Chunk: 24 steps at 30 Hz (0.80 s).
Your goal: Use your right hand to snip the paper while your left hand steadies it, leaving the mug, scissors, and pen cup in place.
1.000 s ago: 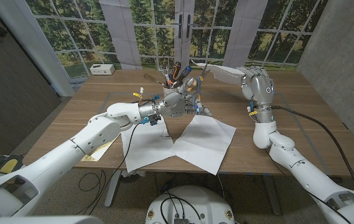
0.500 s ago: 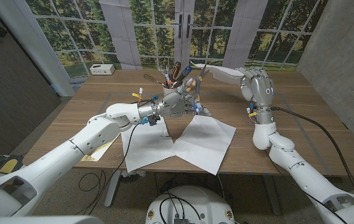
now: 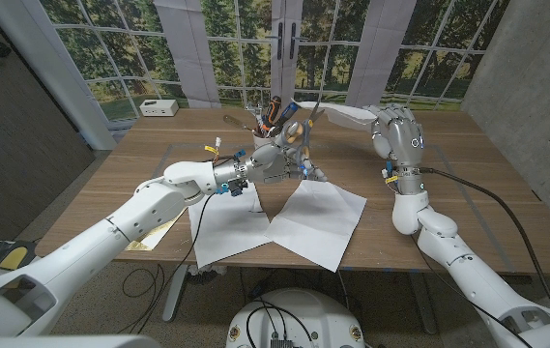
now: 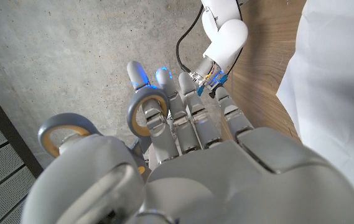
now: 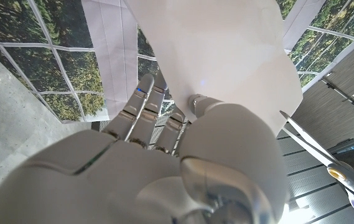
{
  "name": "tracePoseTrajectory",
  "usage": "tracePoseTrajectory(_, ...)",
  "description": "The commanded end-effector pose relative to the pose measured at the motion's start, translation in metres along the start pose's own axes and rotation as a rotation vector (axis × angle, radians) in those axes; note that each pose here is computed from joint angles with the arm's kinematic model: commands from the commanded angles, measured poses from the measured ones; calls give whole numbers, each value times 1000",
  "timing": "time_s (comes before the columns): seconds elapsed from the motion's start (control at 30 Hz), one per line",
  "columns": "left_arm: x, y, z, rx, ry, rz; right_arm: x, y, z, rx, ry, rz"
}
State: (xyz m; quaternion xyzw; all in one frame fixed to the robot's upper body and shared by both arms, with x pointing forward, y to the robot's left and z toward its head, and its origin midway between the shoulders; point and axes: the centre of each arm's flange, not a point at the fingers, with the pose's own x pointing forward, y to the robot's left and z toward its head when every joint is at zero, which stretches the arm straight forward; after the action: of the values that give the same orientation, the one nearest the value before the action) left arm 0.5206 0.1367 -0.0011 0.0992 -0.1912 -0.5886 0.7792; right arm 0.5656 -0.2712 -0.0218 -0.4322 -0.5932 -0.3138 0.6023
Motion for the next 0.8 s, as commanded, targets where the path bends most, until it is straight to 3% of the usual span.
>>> tracePoseTrajectory(0.03,-2,1,-2,-4,5,0,0,-2,8,2,-33,-12)
tracePoseTrajectory(0.23,-3,2,-3,-12,4,2,-1,0,12,4,-44,-12)
tracePoseTrajectory(0.8,-1,20,-15,6,32,34,-2,1,22,5,-72,-17)
